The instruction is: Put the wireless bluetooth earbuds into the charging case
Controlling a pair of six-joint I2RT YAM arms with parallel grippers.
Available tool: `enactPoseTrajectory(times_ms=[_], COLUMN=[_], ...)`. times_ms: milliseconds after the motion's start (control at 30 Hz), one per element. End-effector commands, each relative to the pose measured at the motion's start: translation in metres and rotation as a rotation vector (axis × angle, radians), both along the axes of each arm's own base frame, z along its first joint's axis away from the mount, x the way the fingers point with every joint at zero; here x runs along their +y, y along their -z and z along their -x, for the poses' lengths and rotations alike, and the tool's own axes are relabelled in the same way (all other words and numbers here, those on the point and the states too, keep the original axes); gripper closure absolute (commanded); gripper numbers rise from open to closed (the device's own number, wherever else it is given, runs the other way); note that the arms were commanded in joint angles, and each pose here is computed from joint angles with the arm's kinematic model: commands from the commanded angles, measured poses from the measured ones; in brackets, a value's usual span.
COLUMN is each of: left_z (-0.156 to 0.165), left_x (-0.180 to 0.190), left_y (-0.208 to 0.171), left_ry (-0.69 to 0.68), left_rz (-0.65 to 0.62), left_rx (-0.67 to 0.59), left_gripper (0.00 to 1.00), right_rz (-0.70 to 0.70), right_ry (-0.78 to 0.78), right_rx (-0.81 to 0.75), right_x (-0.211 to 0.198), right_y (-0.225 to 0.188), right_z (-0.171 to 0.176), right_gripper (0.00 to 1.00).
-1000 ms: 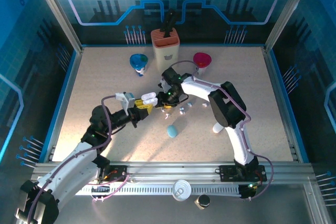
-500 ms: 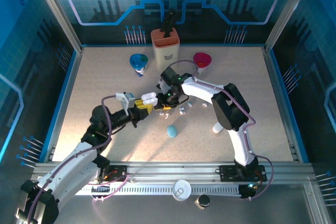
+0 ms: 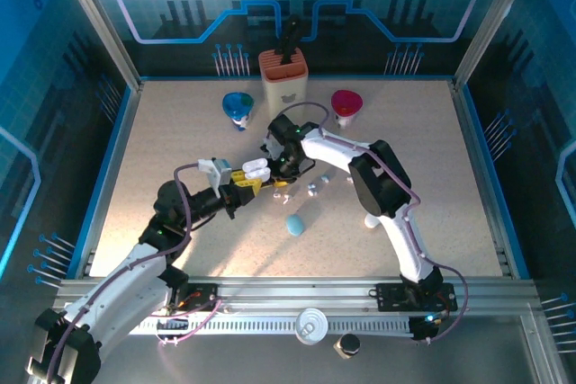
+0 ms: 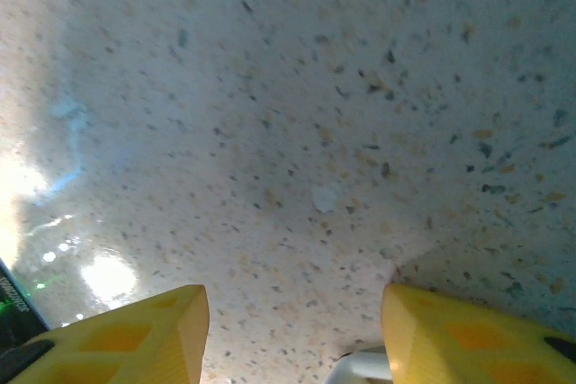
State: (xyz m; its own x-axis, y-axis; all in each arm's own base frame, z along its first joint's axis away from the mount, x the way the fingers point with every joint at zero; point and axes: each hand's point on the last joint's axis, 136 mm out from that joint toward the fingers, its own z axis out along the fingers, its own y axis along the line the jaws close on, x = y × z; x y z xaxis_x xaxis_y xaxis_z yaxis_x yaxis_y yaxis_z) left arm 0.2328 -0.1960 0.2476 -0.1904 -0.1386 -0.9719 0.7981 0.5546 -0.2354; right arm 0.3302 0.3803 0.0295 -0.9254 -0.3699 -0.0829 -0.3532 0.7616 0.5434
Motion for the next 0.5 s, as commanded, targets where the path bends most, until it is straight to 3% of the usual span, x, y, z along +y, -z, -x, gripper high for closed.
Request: enactPoseTrajectory(times_ms=[0,467], left_z=[0.001,0.001], left_x=[0.001,0.004], left_y=[-0.004,0.001], left_ry=[0.003,-0.016], left_rz=[0.000,0.008], left_rx=[-0.019,-0.005], left_gripper=[1.00,1.00], right_rz=[0.016,0.055], right_ry=[-0.044,-0.030], right_rx=[0.046,0.053], right_x=[-0.001,-0.034], right_y=[0.002,0.000], right_z=[0.020,0.048], right_gripper=[0.48,0.53])
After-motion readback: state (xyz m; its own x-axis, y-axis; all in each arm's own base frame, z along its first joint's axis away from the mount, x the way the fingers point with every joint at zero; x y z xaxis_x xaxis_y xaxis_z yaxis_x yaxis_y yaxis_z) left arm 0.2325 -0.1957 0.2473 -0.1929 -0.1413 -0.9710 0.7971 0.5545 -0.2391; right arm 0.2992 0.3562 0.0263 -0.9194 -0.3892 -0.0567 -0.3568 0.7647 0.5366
